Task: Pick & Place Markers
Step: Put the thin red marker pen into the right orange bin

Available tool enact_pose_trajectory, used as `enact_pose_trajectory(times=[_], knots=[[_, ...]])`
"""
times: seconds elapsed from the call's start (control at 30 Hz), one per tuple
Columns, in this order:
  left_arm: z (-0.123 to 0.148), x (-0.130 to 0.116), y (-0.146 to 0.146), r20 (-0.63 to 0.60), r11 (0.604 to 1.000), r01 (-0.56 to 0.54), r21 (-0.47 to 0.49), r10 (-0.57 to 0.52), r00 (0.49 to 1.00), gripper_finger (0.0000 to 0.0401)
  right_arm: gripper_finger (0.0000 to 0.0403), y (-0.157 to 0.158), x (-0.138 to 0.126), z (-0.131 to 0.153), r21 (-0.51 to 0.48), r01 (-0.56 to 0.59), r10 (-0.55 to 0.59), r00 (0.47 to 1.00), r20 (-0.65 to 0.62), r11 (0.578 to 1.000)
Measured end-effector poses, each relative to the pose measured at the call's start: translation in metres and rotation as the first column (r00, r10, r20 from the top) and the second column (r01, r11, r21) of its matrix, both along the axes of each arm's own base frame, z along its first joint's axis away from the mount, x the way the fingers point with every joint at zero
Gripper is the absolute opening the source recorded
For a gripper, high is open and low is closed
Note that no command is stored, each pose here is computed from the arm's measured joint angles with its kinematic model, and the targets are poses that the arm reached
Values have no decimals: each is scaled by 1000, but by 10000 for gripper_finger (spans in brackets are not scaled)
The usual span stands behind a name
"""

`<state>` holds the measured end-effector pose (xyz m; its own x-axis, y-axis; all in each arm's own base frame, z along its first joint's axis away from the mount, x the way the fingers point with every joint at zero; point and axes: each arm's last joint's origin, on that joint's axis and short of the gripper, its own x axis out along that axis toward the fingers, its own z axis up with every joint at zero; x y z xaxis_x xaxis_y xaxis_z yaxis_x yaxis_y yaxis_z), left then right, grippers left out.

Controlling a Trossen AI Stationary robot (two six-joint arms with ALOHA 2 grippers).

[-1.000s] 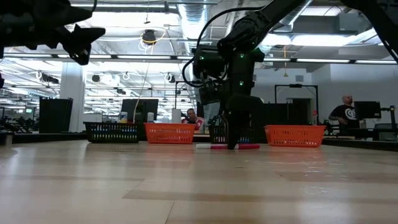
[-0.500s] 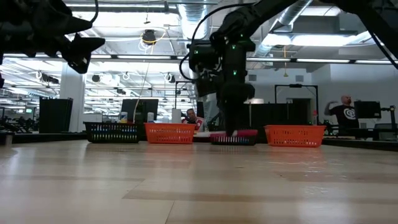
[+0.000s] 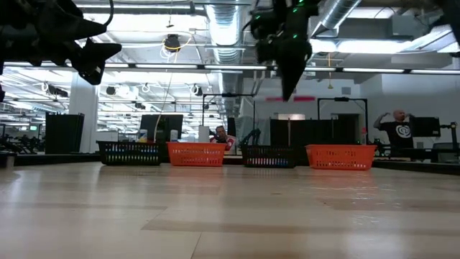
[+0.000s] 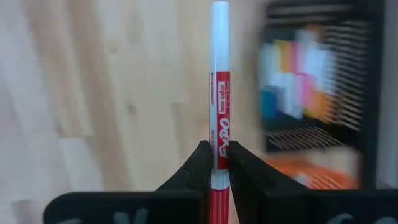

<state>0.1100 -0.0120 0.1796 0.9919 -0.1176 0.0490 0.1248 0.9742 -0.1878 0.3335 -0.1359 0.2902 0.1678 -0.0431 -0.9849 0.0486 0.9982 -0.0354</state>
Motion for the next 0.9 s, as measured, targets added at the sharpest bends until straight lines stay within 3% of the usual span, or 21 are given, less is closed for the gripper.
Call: enact_pose_trajectory(times=[0.27, 0.5, 0.67, 0.9], knots=[[0, 0, 0, 1, 1000, 0, 0, 0, 1000, 190, 30, -31, -65, 48, -69, 150, -149, 989, 22, 986], [1, 0, 0, 9, 1000, -16, 0, 16, 1000, 190, 26, -61, -97, 56, -96, 271, -271, 962, 14, 958], [1, 0, 1, 11, 1000, -19, -1, 19, 1000, 190, 28, -77, -112, 43, -79, 324, -327, 945, -27, 943], [2, 0, 1, 13, 1000, -19, -2, 19, 1000, 190, 34, -87, -120, -8, -43, 375, -377, 923, -80, 926]])
